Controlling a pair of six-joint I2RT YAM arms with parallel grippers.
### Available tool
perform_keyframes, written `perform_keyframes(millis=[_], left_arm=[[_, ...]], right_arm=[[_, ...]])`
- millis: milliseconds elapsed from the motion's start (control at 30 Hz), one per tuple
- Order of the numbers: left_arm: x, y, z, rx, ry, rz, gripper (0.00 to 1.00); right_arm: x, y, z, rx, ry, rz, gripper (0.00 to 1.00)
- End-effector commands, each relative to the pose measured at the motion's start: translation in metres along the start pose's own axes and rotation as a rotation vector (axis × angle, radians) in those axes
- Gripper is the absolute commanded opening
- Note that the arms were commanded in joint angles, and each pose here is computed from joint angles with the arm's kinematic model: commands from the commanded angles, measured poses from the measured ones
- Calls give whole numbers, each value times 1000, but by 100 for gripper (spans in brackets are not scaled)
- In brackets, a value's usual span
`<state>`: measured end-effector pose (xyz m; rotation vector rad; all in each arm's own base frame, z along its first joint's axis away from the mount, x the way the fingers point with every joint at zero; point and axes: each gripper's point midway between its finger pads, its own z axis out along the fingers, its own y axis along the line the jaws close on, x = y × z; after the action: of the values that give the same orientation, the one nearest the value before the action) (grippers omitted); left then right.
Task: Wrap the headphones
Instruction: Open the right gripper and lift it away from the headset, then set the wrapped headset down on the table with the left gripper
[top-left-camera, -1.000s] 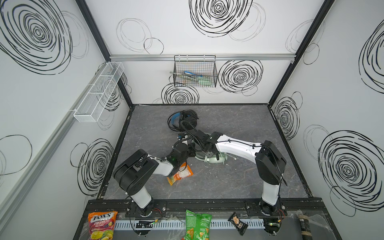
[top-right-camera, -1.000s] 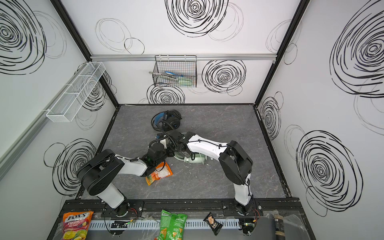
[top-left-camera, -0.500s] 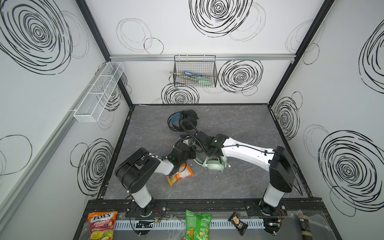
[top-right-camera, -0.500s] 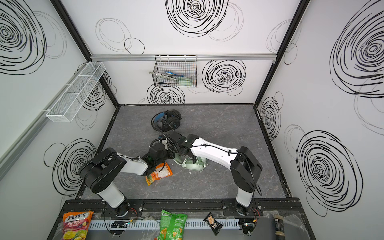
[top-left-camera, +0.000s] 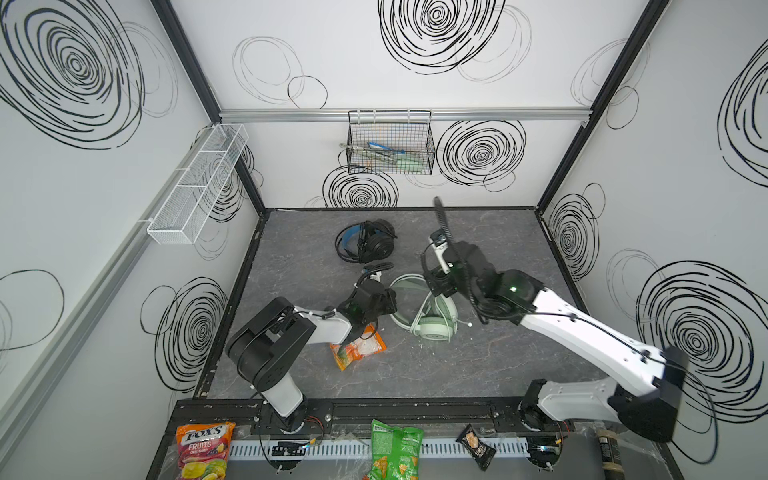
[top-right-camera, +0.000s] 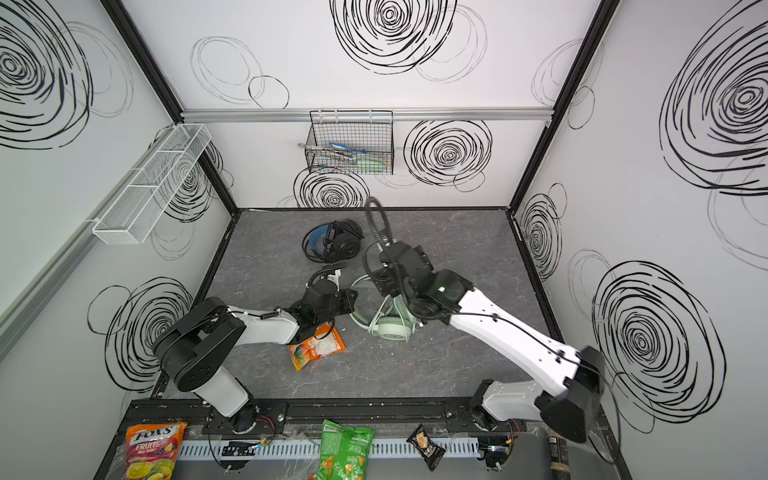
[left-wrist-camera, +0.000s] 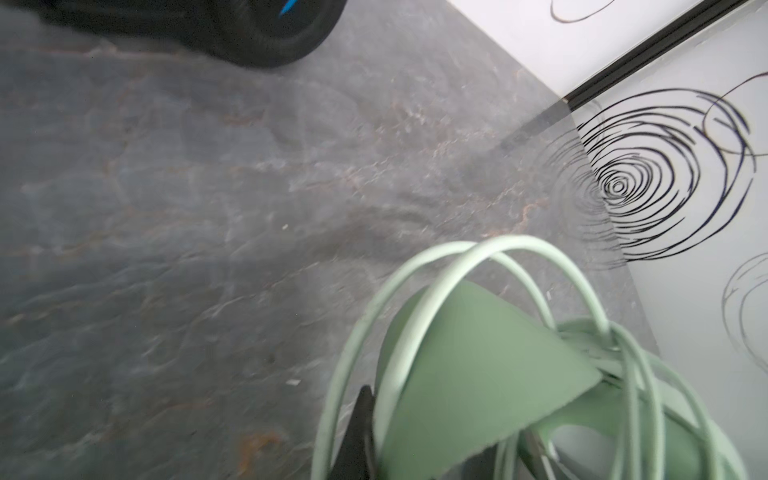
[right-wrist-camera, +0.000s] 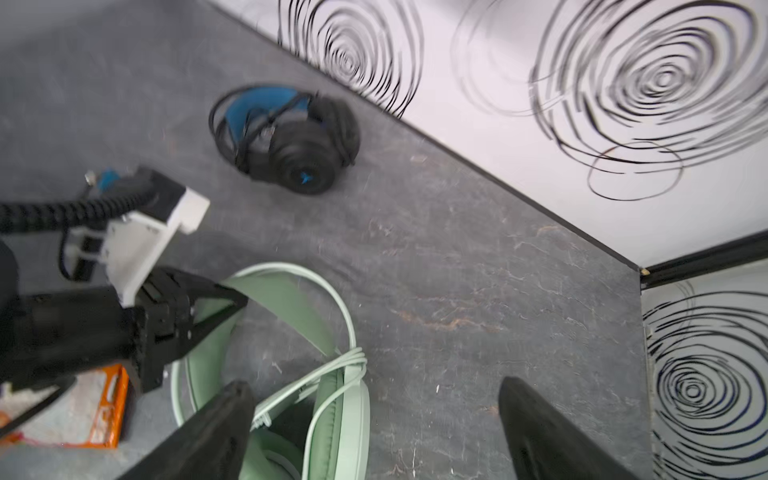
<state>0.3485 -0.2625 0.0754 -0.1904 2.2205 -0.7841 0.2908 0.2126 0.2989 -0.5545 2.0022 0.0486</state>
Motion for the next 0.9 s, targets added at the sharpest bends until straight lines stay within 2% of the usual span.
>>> perform_keyframes(millis=[0,300,533,733,867], left_arm=[[-53,-52,3,50,-146,-79,0],[-106,-109,73,73,-185,-173,0],[-150,-119,125,83,-240,-239,0],[-172,-97,166,57,-287,-353,0],[-178,-85,181,10,-313,-373,0]], right_arm=[[-24,-34,-13,-14,-199,128,97],[-2,-120,-26,81,-318,316,97],[7,-117,-29,101,-334,326,97],[14,-110,-24,93,-323,316,97],[13,-113,-24,114,-325,317,97]])
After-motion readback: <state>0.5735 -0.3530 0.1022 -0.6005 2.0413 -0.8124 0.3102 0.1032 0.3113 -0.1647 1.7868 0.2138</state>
